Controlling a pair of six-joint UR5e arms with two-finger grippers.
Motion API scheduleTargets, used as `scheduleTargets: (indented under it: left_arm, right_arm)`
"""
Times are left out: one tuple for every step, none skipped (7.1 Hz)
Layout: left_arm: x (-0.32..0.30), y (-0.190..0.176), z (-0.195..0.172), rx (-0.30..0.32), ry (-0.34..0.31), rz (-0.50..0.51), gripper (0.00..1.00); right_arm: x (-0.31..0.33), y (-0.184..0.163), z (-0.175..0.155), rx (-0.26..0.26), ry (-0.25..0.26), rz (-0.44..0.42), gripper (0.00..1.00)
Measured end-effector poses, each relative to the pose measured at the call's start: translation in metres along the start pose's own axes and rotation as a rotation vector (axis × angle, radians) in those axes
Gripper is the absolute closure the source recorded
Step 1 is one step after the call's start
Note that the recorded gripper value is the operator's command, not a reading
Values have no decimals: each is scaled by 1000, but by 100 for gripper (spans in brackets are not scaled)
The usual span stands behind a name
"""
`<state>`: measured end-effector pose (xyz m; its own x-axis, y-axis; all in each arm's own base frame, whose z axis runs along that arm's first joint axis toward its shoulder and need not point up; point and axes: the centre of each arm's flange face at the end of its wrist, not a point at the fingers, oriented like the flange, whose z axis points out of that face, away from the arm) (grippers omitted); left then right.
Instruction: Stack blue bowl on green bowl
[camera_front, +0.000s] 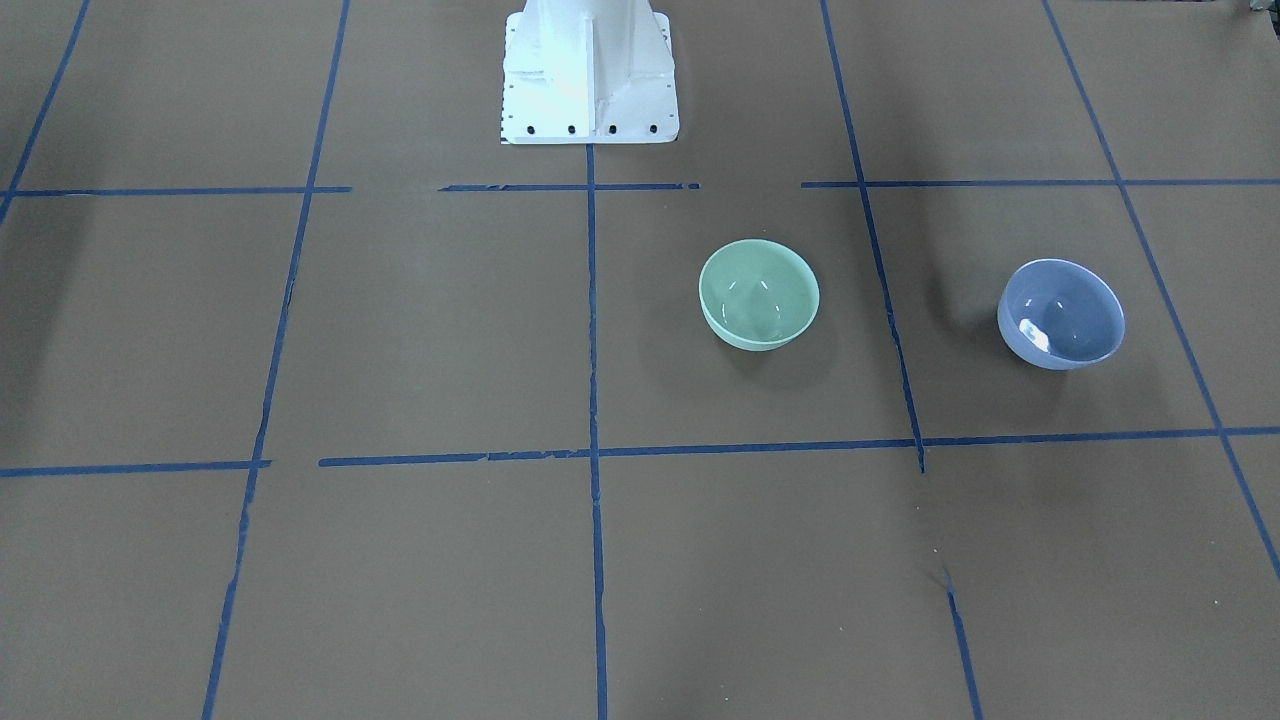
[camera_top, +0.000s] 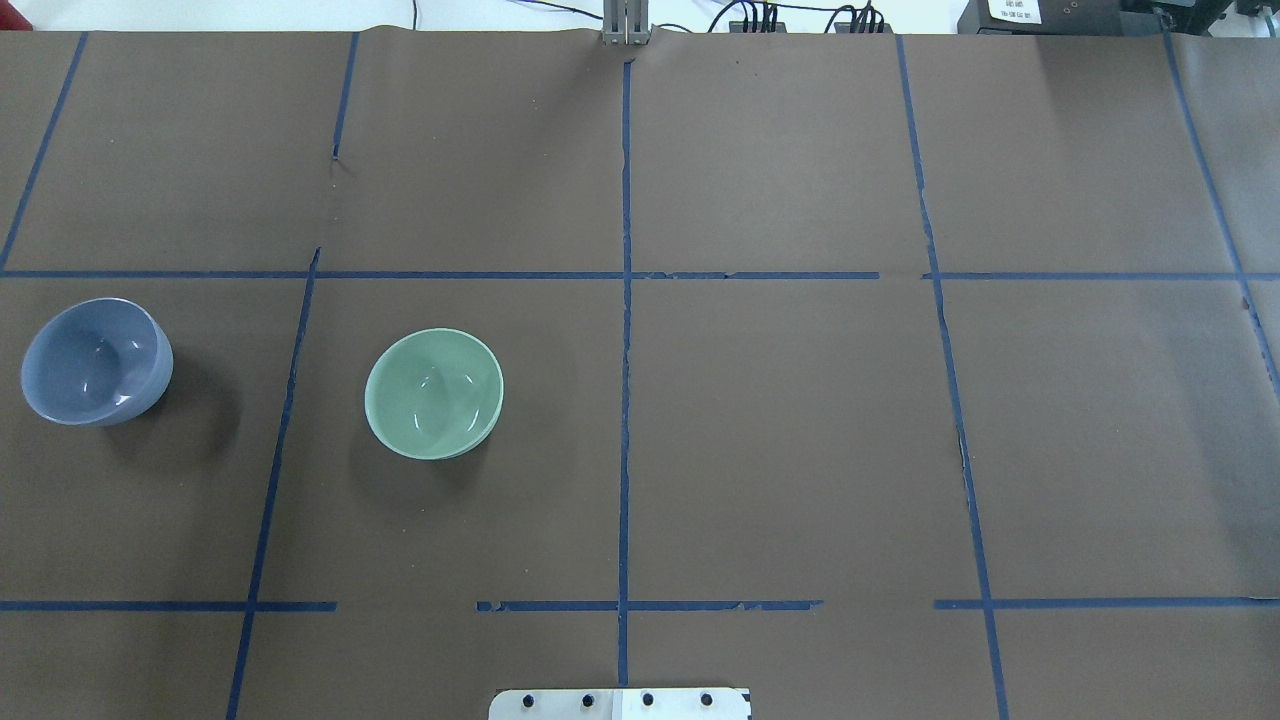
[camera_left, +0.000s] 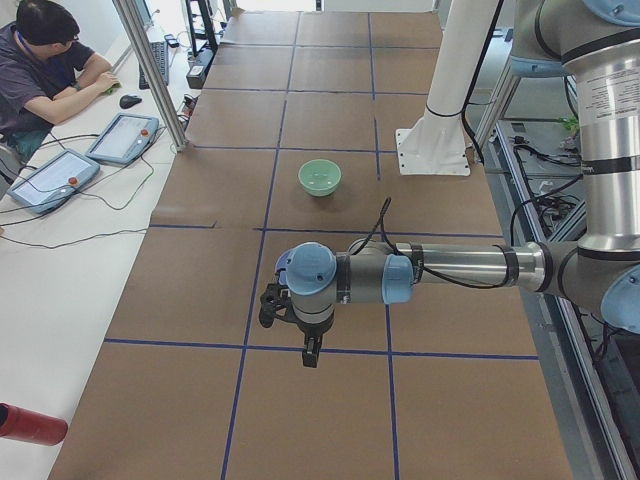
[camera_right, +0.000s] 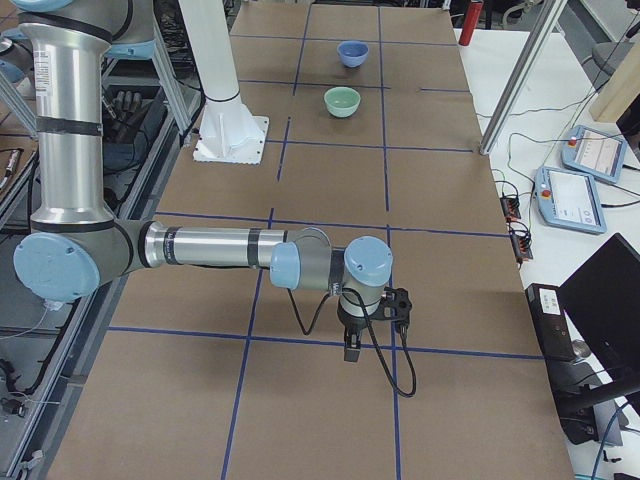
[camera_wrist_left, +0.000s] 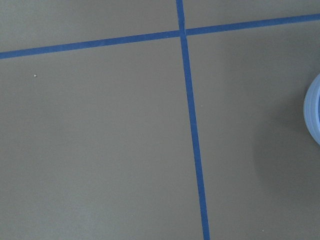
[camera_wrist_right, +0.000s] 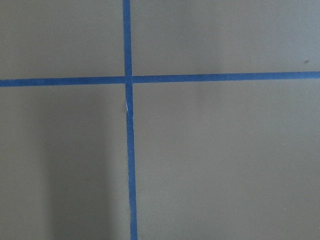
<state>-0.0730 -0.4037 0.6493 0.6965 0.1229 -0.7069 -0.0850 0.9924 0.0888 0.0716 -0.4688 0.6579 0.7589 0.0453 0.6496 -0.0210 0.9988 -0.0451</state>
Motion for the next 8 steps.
scheduleTargets:
  left_arm:
    - [0,0,-1,2,0,2,0]
    - [0,-1,-1,7,0,8,0]
    - [0,-3,-1,22,-3,23,0]
    - [3,-6,-5,42,-9,42,0]
    - [6,-11,-8,55,-15,56,0]
    - [9,-19,-10,67,-17,75,0]
    - [14,-27,-11,89,-16,104,0]
    - [27,-36,-6,106,-11,110,0]
  right_arm:
    - [0,0,0,0,0,0,0]
    - [0,0,0,0,0,-1,0]
    - [0,0,0,0,0,-1,0]
    - [0,0,0,0,0,-1,0]
    - [0,0,0,0,0,0,0]
    - [0,0,0,0,0,-1,0]
    - [0,0,0,0,0,-1,0]
    - [0,0,0,0,0,-1,0]
